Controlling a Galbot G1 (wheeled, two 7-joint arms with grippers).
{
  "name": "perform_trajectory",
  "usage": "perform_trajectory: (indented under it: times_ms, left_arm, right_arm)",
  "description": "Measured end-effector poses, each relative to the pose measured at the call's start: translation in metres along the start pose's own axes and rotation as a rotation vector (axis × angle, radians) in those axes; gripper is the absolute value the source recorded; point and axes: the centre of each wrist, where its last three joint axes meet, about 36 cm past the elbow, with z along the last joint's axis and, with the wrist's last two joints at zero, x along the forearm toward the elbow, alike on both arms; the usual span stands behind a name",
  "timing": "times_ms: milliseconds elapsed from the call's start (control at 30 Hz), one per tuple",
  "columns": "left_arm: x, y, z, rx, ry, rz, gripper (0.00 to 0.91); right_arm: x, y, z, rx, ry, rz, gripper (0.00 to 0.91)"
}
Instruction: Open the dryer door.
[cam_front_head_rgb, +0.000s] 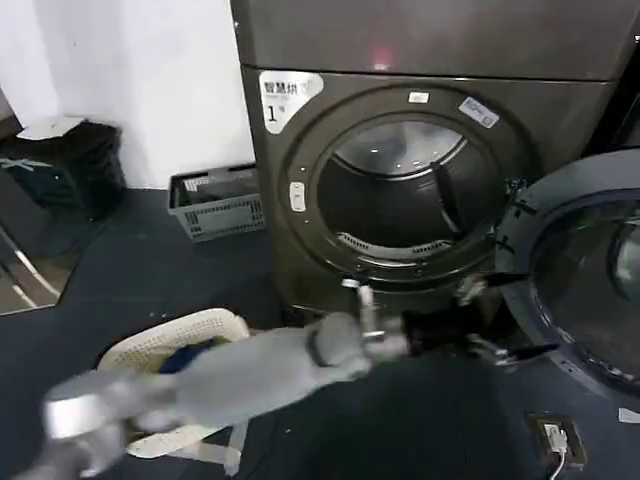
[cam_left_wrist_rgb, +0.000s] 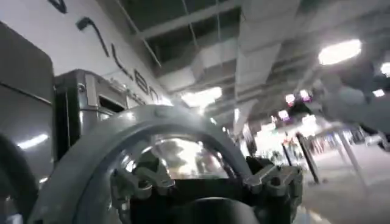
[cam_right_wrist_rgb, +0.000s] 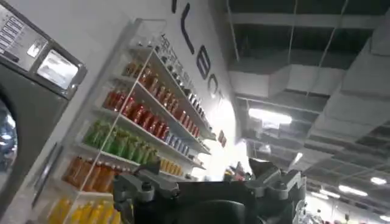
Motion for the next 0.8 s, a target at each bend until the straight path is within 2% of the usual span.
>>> perform_trajectory:
  times_ms: [167, 400, 633, 800]
  left_arm:
    - [0.079, 0.011, -0.03, -0.095, 0.188, 0.018, 0.907]
    - [0.184, 0.016, -0.083, -0.168, 0.485, -0.061, 0.907]
    - [0.252, -0.021, -0.154, -0.141, 0.853, -0.097, 0.907]
    - [0.295, -0.042, -0.182, -0.107, 1.112, -0.117, 0.907]
  right_arm:
    - [0.001, -0.002, -0.005, 0.045, -0.012, 0.029, 0.907]
    - [0.0, -0.003, -0.008, 0.063, -0.005, 0.066, 0.907]
    - [-0.001, 0.005, -0.006, 0.061, -0.002, 0.066, 0.907]
    - [-0.002, 0.008, -0.005, 0.052, -0.002, 0.066, 0.907]
